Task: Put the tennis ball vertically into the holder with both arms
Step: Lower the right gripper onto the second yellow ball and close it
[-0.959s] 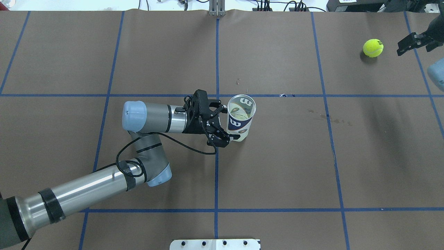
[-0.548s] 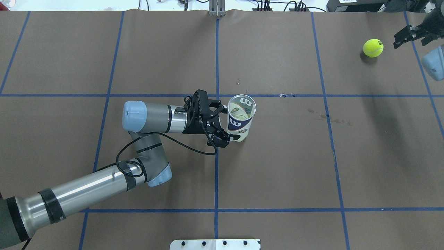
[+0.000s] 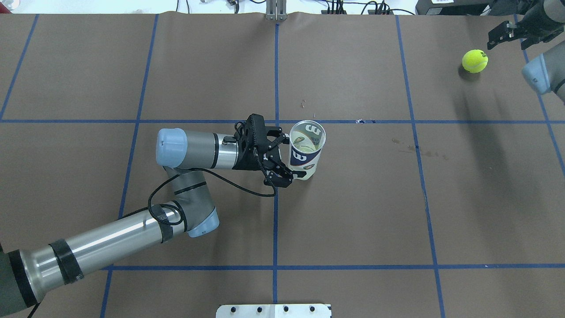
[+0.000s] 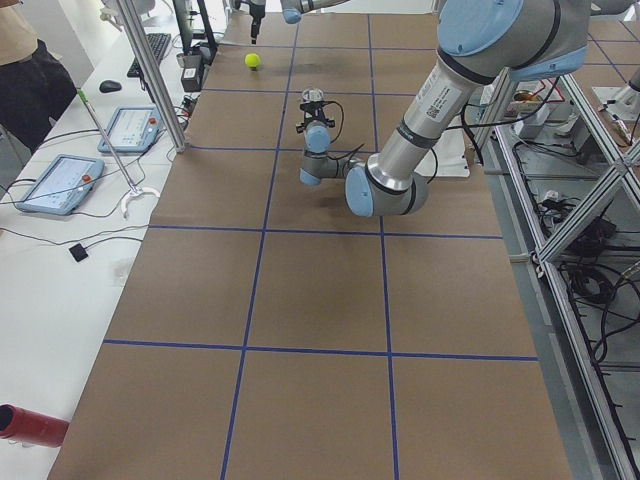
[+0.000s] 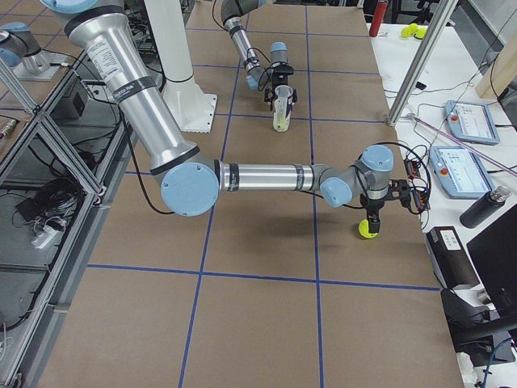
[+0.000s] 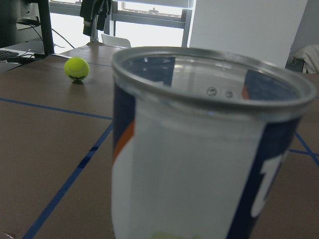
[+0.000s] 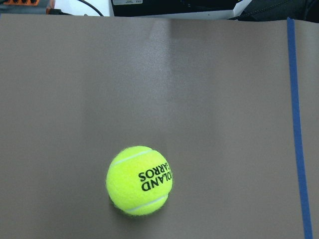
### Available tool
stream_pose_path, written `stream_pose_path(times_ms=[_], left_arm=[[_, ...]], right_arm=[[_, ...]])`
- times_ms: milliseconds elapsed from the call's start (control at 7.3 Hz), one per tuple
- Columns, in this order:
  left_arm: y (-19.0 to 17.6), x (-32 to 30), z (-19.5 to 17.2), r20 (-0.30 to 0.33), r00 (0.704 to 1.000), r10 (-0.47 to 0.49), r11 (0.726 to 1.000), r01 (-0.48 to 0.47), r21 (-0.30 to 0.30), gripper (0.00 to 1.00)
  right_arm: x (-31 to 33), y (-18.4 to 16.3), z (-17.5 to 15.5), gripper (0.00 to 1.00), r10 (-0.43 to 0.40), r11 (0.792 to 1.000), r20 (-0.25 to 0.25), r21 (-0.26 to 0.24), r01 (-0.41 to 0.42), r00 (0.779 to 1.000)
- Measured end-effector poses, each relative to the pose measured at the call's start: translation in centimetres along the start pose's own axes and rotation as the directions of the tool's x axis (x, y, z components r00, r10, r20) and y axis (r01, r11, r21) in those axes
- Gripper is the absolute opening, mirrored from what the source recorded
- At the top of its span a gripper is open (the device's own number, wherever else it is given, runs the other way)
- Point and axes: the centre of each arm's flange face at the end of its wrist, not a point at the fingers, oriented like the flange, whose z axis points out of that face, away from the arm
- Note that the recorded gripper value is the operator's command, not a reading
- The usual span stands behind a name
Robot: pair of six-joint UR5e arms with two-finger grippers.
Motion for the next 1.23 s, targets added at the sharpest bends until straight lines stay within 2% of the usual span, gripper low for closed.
stream_pose_path(times_ms=[274,685,1096,1233], left_arm=[[0.0,-0.1,0.0,0.001,1.0,0.0,1.0,0.0,0.0,0.97],[0.0,-0.1,-0.1,0.001,1.0,0.001,1.0,-0.001,0.0,0.97],[-0.1,-0.1,-0.1,0.002,1.0,0.001,1.0,-0.001,0.0,0.97],[0.0,-0.1,-0.1,0.002,1.0,0.001,1.0,-0.001,0.0,0.97]], right_arm=[[-1.0,-0.8,3.2,0.98,0.028,0.998,0.016,0.047,-0.029,0.999],[-2.4,0.5,5.9,0.98,0.043,0.996,0.024,0.071,-0.044,0.999],[-2.0,2.6,8.3,0.96,0.047,0.995,-0.007,0.087,-0.046,0.999],[-1.7,3.0,8.9,0.43,0.048,0.995,-0.023,0.09,-0.045,0.999]])
